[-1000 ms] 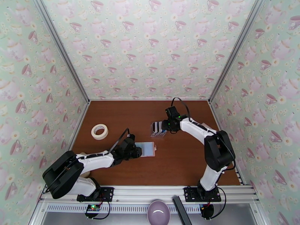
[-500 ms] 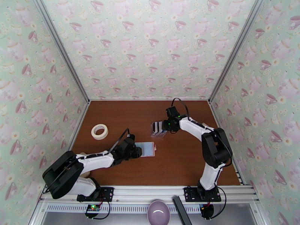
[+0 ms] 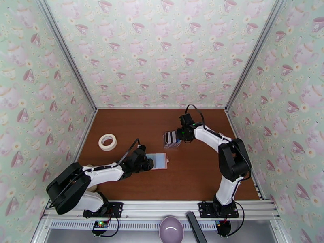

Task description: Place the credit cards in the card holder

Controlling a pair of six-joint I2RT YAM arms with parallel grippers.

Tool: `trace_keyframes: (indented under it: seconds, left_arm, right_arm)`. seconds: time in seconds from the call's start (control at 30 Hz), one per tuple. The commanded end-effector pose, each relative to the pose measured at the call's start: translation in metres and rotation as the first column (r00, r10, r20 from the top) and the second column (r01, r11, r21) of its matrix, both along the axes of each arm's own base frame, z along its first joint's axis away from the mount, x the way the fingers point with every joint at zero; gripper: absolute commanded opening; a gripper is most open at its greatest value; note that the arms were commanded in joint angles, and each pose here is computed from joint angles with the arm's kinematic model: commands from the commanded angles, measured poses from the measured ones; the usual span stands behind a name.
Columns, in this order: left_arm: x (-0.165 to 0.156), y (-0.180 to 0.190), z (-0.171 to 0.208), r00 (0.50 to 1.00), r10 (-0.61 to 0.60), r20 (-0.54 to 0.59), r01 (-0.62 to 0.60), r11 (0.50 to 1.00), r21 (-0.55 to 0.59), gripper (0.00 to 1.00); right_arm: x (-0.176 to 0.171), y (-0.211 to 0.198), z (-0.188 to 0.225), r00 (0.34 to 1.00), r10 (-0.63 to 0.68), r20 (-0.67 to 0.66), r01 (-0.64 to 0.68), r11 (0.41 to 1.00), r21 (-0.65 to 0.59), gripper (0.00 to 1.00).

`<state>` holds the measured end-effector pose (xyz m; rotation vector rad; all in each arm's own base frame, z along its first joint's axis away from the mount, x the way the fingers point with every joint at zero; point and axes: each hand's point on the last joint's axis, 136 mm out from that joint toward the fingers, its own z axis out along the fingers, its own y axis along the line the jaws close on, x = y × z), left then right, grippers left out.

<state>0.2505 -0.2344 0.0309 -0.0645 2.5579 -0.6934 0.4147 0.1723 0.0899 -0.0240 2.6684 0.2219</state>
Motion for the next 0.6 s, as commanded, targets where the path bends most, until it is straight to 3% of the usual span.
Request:
trace_keyframes:
  seconds: [0.0,0.23,0.37,0.57]
  left_arm:
    - [-0.012,0.006,-0.018,0.998,-0.003,-0.067,0.006,0.999,0.04,0.45]
    - [-0.012,0.003,-0.02,0.997,-0.012,-0.073,0.016,0.999,0.042,0.46]
    - [-0.012,0.003,-0.021,0.997,-0.01,-0.075,0.014,0.999,0.041,0.46]
    - [-0.013,0.003,-0.024,0.997,-0.01,-0.08,0.014,0.999,0.041,0.46]
  right_arm:
    - [0.005,-0.006,0.023,0.999,-0.004,0.043,0.005,1.0,-0.019,0.39]
    - [0.005,-0.004,0.024,0.999,0.003,0.041,-0.003,1.0,-0.009,0.33]
    - [0.006,0.002,0.02,1.0,0.015,0.027,-0.015,1.0,0.016,0.43]
    - [0.01,0.008,0.009,1.0,0.016,0.008,-0.017,0.999,0.036,0.44]
